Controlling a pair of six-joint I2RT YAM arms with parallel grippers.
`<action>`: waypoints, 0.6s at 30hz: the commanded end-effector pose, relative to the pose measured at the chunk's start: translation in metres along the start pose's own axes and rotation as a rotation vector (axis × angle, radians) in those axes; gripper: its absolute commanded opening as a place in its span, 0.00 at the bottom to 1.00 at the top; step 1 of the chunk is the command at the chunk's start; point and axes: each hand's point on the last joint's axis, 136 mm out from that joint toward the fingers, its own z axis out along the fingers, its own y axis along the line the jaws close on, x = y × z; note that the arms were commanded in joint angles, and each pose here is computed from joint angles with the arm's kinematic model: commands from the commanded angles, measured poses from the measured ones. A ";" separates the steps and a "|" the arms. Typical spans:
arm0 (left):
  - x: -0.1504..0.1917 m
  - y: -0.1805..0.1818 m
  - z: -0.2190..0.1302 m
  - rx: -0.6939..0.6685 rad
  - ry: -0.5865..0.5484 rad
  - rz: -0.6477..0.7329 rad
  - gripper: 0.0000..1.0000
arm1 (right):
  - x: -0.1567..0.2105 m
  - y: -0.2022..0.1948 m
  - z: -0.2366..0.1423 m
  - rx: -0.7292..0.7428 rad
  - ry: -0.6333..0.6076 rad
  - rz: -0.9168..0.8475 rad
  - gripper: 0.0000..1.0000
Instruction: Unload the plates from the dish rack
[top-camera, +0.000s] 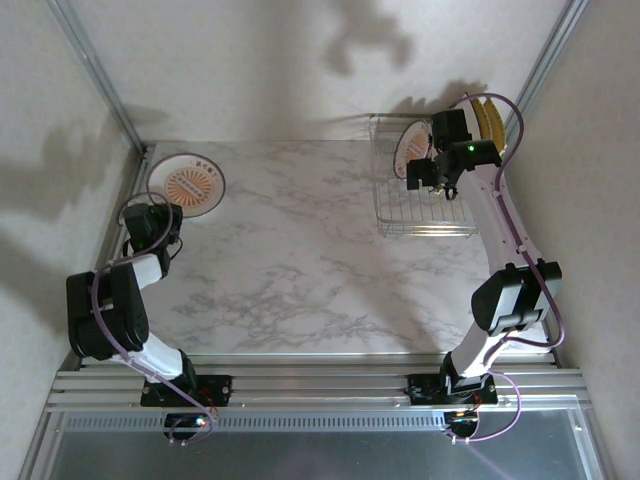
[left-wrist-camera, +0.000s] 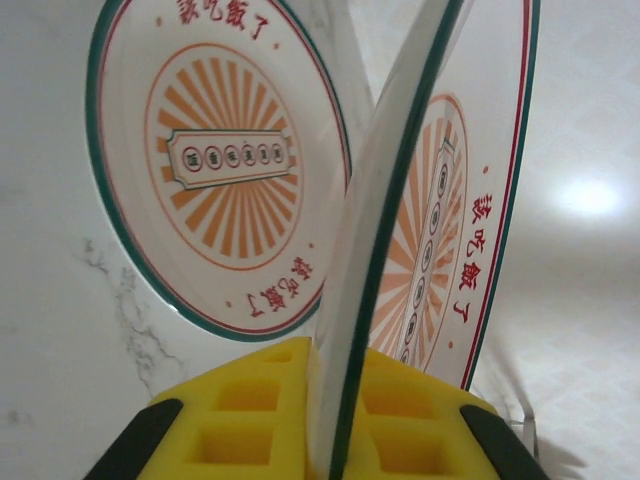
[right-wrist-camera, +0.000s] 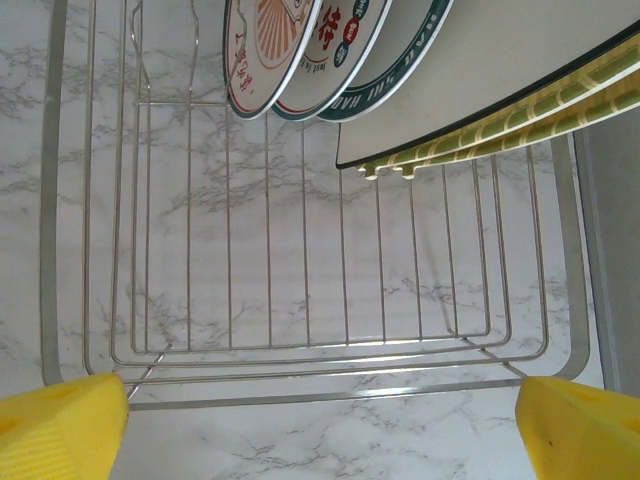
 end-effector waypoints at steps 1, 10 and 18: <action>-0.022 -0.023 0.005 0.096 -0.077 -0.002 0.00 | 0.001 0.000 -0.006 -0.008 -0.009 -0.010 0.99; -0.027 -0.001 0.019 0.066 -0.100 -0.004 0.00 | 0.008 0.003 -0.001 -0.022 0.013 -0.014 0.99; -0.032 0.008 0.037 0.056 -0.108 0.010 0.00 | 0.011 0.006 0.002 -0.034 0.024 -0.007 0.99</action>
